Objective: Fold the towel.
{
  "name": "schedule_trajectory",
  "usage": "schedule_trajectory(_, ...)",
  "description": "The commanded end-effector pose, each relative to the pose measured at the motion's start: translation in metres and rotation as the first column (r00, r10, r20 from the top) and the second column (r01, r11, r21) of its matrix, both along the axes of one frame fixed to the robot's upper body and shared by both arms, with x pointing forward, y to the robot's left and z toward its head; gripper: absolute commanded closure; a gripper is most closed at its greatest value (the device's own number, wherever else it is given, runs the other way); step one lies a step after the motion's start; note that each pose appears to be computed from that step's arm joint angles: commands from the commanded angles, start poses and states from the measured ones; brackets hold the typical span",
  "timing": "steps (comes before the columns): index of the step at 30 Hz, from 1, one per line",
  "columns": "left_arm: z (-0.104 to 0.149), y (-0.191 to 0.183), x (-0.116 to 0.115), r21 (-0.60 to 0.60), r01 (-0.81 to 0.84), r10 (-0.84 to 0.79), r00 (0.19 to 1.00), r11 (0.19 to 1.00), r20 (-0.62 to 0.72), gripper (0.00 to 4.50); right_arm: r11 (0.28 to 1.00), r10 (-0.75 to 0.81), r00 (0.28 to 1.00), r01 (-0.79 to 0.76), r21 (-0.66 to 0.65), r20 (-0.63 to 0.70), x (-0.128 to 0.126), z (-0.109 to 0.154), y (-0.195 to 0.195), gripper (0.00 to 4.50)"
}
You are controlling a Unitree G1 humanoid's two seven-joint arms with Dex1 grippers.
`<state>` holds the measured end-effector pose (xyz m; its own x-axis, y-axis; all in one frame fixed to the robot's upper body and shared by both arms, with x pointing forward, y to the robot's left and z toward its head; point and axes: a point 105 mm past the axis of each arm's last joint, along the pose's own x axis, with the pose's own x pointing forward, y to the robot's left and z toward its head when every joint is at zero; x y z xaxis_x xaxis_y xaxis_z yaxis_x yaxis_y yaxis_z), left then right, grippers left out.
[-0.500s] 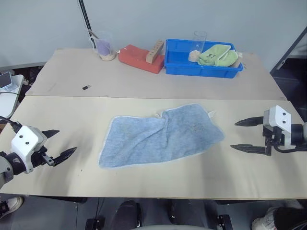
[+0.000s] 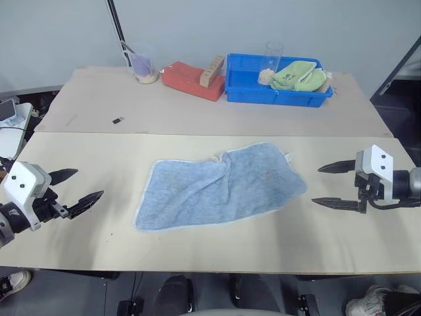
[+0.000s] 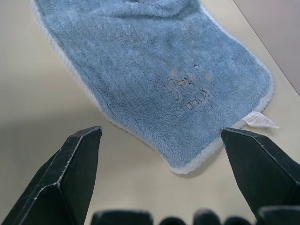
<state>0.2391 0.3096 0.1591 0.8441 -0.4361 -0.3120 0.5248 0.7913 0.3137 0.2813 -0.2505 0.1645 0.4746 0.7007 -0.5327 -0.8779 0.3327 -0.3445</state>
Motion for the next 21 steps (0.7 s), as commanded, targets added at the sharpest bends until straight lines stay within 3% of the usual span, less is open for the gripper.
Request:
schedule_trajectory(1,0.007,0.001,-0.002,0.035,-0.01,0.008,0.999,0.999,0.04,0.0,1.0,0.012,0.999,-0.012,0.005,0.052,0.003,0.013,0.006,0.05)
schedule_trajectory(7,0.002,0.003,-0.006,0.176,0.035,-0.045,0.998,0.984,0.053,0.0,1.0,0.008,0.998,-0.007,-0.015,0.065,0.007,0.014,0.004,0.05)
schedule_trajectory(12,-0.008,-0.017,-0.017,0.162,0.176,-0.172,0.984,0.971,-0.036,0.0,0.999,0.038,0.997,-0.037,-0.014,0.072,0.008,0.022,0.011,0.05)
schedule_trajectory(21,-0.052,-0.06,-0.041,0.179,0.446,-0.397,0.883,0.877,-0.252,0.0,0.965,0.247,0.968,-0.242,0.098,-0.04,-0.033,0.041,0.071,0.05)
